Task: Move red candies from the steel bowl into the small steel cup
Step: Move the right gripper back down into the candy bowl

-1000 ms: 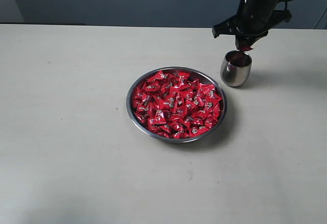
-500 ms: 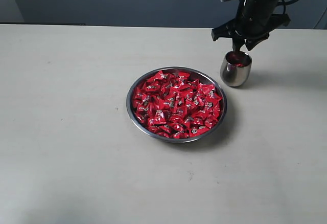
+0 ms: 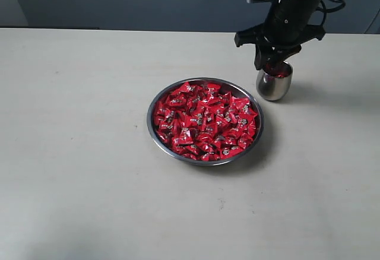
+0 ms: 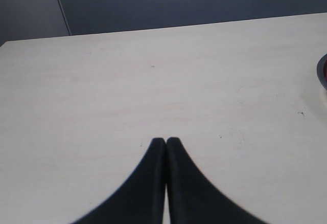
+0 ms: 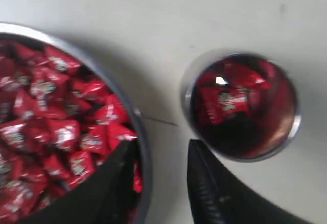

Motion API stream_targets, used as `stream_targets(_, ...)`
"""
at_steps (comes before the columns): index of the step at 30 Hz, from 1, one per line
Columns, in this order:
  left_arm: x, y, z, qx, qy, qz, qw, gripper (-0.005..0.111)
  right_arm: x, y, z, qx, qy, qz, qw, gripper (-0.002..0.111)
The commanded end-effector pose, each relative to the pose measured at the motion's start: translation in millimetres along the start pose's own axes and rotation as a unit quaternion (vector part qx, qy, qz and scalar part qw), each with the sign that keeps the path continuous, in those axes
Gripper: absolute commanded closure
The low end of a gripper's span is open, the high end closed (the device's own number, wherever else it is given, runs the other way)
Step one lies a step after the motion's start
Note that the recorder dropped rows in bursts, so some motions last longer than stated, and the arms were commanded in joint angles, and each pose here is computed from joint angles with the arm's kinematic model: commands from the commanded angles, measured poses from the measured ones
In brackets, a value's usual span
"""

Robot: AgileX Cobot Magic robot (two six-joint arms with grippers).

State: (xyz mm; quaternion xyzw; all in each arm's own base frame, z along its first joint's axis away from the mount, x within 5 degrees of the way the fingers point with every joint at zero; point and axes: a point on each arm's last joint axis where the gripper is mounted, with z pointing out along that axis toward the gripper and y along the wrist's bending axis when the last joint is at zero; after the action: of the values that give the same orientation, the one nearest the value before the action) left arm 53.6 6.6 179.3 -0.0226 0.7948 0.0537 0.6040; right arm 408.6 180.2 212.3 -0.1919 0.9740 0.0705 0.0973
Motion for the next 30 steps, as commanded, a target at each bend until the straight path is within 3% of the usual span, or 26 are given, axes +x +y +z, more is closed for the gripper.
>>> stream_targets(1,-4,0.2,-1,-0.001,-0.01,-0.002,1.0,0.106,2,22,-17,-0.056,-0.009,-0.04,0.998,0.073)
stream_targets(11,-4,0.2,-1,-0.001,-0.01,-0.002,1.0,0.106,12,75,-2,-0.051,-0.007,-0.118,0.992,0.073)
stream_targets(22,-4,0.2,-1,-0.001,-0.01,-0.002,1.0,0.106,20,106,49,-0.047,0.031,-0.156,0.986,0.073)
stream_targets(25,-4,0.2,-1,-0.001,-0.01,-0.002,1.0,0.106,28,129,61,-0.049,0.039,-0.203,0.977,0.073)
stream_targets(30,-4,0.2,-1,-0.001,-0.01,-0.002,1.0,0.106,35,142,65,-0.013,0.048,-0.263,0.963,0.073)
